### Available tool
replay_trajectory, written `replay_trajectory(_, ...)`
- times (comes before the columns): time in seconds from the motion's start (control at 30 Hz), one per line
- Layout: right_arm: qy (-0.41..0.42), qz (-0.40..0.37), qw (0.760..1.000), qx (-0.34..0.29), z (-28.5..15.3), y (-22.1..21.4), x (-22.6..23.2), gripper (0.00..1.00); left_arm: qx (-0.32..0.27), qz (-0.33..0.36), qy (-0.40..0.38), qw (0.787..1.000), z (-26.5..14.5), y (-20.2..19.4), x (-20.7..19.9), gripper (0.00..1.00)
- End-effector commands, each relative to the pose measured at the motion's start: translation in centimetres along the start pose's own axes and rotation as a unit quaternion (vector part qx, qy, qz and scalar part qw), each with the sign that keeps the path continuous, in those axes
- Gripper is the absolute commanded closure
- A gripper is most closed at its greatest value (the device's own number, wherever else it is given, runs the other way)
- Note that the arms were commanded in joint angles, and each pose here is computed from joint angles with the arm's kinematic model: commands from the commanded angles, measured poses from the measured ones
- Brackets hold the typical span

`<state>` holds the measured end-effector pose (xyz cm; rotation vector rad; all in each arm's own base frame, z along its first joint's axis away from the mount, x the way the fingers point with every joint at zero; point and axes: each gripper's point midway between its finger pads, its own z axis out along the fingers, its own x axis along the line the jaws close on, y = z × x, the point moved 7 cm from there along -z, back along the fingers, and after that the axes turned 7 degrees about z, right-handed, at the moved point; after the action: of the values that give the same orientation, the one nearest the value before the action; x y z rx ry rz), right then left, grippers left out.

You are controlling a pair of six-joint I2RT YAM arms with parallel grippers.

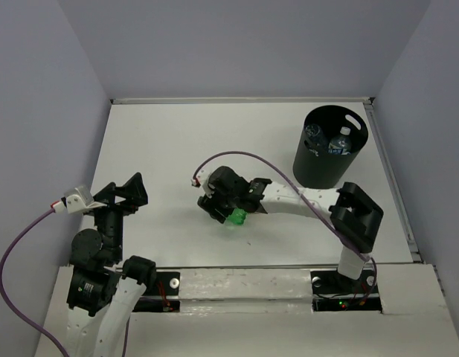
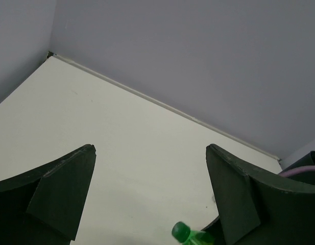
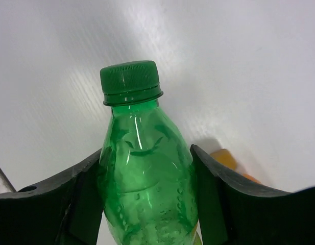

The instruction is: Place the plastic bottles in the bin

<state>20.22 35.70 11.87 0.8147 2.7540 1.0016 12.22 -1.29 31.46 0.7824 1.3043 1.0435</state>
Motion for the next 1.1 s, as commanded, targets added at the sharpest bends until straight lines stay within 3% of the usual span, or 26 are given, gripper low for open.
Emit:
replay_trajectory(0.0,-0.069,0.032,0.968,-0.241,-9.7,10.3,-1.0,0.53,-0.023,-0.007,-0.014,1.000,-0.1,1.0,-0.4,0.01)
replay_trajectory(0.17,-0.193,0.089,0.904,-0.372,-19.6,13.0,-6.8,0.56,-0.026,-0.008,-0.015,1.000,-0.2,1.1,-0.4,0.01)
replay_trajectory(0.27,-0.294,0.149,0.833,-0.445,-27.0,12.5,-12.1,0.59,-0.029,-0.010,-0.016,0.999,-0.3,1.2,-0.4,0.01)
replay_trajectory(0.3,-0.329,0.168,0.796,-0.479,-30.1,12.3,-13.4,0.59,-0.030,-0.010,-0.016,0.999,-0.4,1.2,-0.4,0.01)
replay_trajectory(0.37,-0.402,0.198,0.746,-0.492,-33.5,10.8,-17.2,0.59,-0.031,-0.012,-0.018,0.999,-0.4,1.3,-0.4,0.01)
replay_trajectory(0.47,-0.475,0.216,0.707,-0.478,-35.9,8.7,-21.1,0.59,-0.032,-0.012,-0.019,0.999,-0.5,1.3,-0.4,0.01)
replay_trajectory(0.73,-0.578,0.233,0.663,-0.416,-36.8,3.3,-27.7,0.58,-0.030,-0.012,-0.019,0.999,-0.4,1.3,-0.4,0.01)
replay_trajectory(0.83,-0.591,0.235,0.660,-0.400,-36.7,2.4,-28.3,0.56,-0.028,-0.011,-0.020,0.999,-0.4,1.2,-0.5,0.01)
replay_trajectory(0.97,-0.610,0.246,0.659,-0.364,-35.4,0.7,-29.0,0.41,-0.028,-0.011,-0.021,0.999,-0.3,1.2,-0.5,0.01)
replay_trajectory(1.07,-0.623,0.249,0.662,-0.334,-34.2,-0.4,-29.8,0.23,-0.026,-0.011,-0.022,0.999,-0.3,1.1,-0.5,0.01)
